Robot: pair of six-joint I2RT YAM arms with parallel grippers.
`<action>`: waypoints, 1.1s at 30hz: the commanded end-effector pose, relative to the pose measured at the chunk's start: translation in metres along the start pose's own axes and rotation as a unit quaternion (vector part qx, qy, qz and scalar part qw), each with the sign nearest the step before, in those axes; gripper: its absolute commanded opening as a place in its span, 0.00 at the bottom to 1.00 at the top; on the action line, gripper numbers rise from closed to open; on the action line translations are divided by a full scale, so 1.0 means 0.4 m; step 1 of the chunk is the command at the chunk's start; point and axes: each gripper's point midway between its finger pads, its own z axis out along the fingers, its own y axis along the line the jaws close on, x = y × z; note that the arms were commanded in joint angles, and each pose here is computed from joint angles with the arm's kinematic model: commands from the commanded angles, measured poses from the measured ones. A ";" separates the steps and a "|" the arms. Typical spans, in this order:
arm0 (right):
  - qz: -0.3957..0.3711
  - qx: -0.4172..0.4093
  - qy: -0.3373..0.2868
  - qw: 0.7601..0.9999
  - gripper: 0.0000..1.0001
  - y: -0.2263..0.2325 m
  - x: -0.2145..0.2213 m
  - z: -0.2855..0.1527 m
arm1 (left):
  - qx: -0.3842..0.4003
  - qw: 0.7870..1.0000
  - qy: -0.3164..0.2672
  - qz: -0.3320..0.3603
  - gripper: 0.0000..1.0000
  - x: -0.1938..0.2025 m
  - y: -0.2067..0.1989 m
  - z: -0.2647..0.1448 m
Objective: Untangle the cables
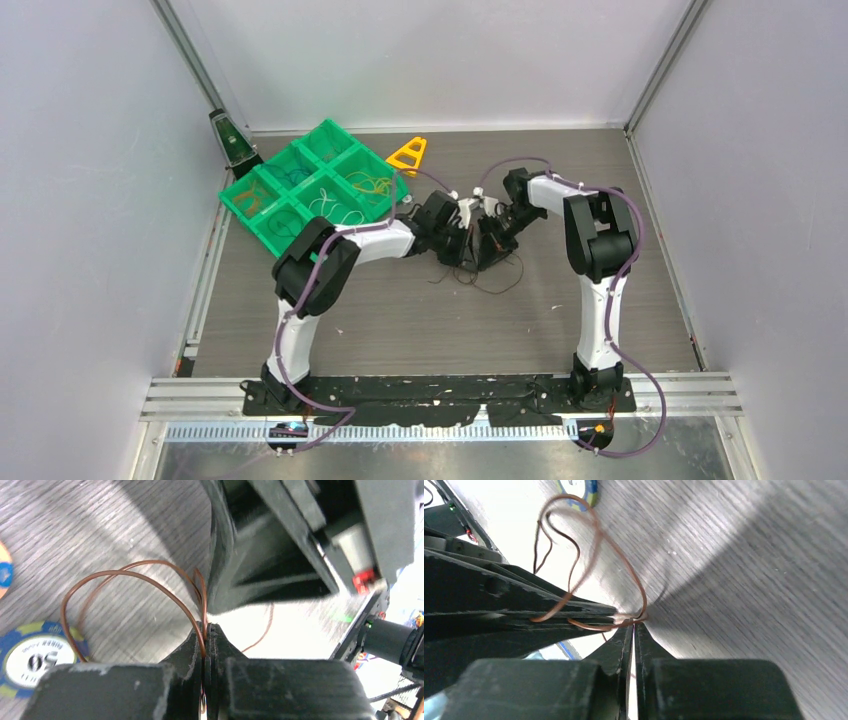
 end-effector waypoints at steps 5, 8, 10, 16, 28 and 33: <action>-0.120 0.031 -0.125 0.984 0.18 0.075 -0.125 -0.275 | -0.005 0.962 -0.097 0.256 0.00 -0.131 -0.087 -0.355; -0.141 0.033 -0.142 0.979 0.29 0.111 -0.137 -0.335 | -0.051 0.918 -0.046 0.391 0.00 -0.100 -0.050 -0.461; -0.153 0.014 -0.150 0.977 0.46 0.148 -0.139 -0.355 | -0.018 0.921 -0.021 0.389 0.00 -0.068 -0.054 -0.522; -0.242 -0.076 -0.206 0.945 0.82 0.351 -0.178 -0.416 | 0.151 0.886 0.030 0.438 0.00 0.051 -0.166 -0.656; -0.538 -0.103 -0.234 0.803 0.95 0.656 -0.034 -0.371 | 0.290 0.803 0.033 0.519 0.00 0.120 -0.268 -0.738; -0.622 -0.107 -0.278 0.724 0.96 0.753 0.013 -0.370 | 0.312 0.793 0.030 0.523 0.00 0.108 -0.290 -0.749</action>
